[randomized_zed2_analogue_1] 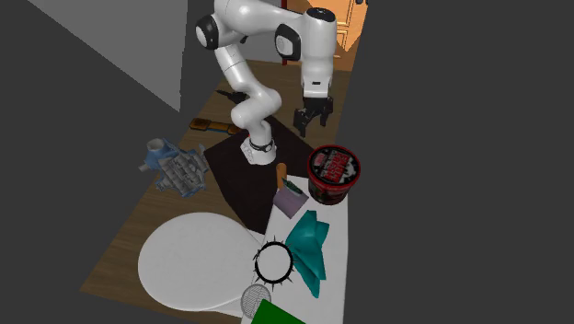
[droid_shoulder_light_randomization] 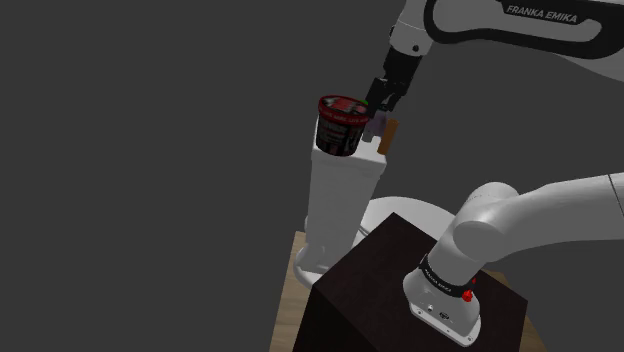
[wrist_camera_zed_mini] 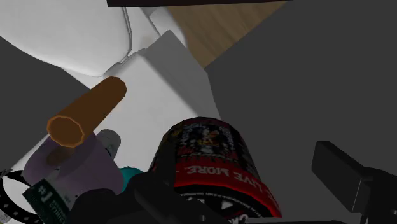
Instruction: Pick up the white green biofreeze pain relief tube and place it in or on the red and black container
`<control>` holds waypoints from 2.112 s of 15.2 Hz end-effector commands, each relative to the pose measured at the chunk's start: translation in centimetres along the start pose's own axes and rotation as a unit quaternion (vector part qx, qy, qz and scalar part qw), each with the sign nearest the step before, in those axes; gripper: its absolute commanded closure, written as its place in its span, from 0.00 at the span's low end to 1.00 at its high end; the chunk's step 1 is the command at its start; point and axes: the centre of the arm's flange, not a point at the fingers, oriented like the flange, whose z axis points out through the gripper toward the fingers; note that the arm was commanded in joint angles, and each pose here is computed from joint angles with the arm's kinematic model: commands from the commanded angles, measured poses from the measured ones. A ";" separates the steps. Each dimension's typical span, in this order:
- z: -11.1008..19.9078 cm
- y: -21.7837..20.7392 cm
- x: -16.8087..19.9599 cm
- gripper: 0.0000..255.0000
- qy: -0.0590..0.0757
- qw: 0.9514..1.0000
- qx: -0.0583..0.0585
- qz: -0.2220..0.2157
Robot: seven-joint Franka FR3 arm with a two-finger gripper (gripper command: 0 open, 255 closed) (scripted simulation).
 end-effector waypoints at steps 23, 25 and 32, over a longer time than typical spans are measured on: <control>7.1 20.5 9.2 0.00 -0.088 0.993 0.076 0.027; 7.9 20.4 9.1 0.00 -0.088 0.993 0.076 0.027; 7.9 20.4 9.1 0.00 -0.088 0.993 0.076 0.027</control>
